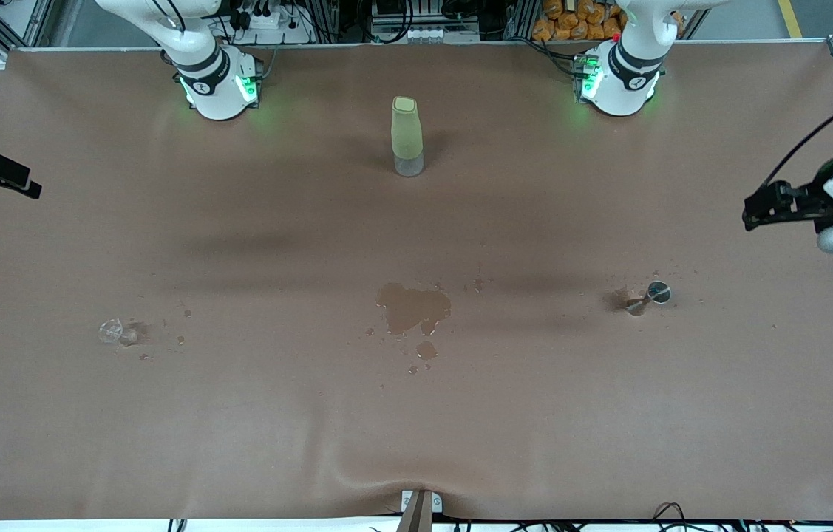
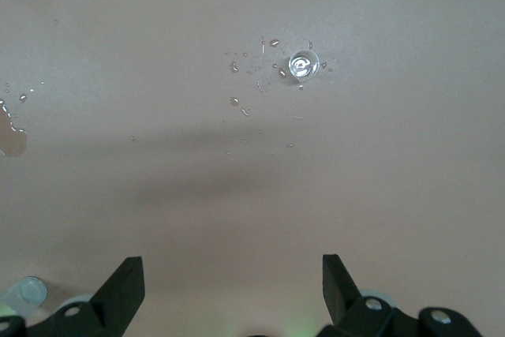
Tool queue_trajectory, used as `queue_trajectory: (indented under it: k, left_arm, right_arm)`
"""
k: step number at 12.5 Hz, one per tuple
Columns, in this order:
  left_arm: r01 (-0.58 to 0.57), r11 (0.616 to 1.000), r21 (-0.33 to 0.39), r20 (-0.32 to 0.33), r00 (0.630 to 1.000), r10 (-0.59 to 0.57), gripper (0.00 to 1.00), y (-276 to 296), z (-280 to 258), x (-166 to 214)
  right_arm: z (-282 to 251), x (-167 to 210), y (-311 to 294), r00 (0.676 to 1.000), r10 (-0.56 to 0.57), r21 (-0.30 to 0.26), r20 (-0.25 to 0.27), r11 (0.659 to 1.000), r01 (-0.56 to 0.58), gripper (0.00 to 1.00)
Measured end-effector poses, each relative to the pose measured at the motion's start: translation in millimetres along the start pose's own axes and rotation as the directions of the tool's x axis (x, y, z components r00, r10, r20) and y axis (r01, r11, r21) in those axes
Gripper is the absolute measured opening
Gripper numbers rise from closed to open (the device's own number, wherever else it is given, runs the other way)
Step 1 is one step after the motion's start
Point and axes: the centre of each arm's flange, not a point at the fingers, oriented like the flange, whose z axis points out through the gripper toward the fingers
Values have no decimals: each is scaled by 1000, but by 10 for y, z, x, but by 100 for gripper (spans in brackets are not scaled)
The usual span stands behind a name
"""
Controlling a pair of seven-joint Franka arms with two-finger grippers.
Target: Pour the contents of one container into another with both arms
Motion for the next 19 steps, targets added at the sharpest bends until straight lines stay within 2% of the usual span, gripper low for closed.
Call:
queue_trajectory:
  k: [6, 8, 11, 13, 19]
  left_arm:
    - [34, 999, 11, 19, 999, -34, 100, -77, -152, -347]
    - [77, 997, 13, 27, 997, -78, 100, -56, -176, -420]
    - [173, 984, -33, 30, 985, -172, 100, 35, -213, -490]
    - [212, 977, -37, 25, 977, -211, 100, 97, -261, -532]
    - [213, 976, -36, 17, 977, -213, 100, 186, -311, -573]
  right_arm:
    - [-59, -4, 5, 999, -38, -16, -11, 999, 38, 100]
    - [-64, -4, -17, 999, -44, -16, -13, 999, 43, 100]
    - [-90, -12, -17, 999, -43, -17, -17, 999, 43, 100]
    - [-113, -30, -18, 999, -41, -16, -20, 999, 41, 100]
    - [-175, -68, -19, 999, -36, -17, -34, 999, 36, 100]
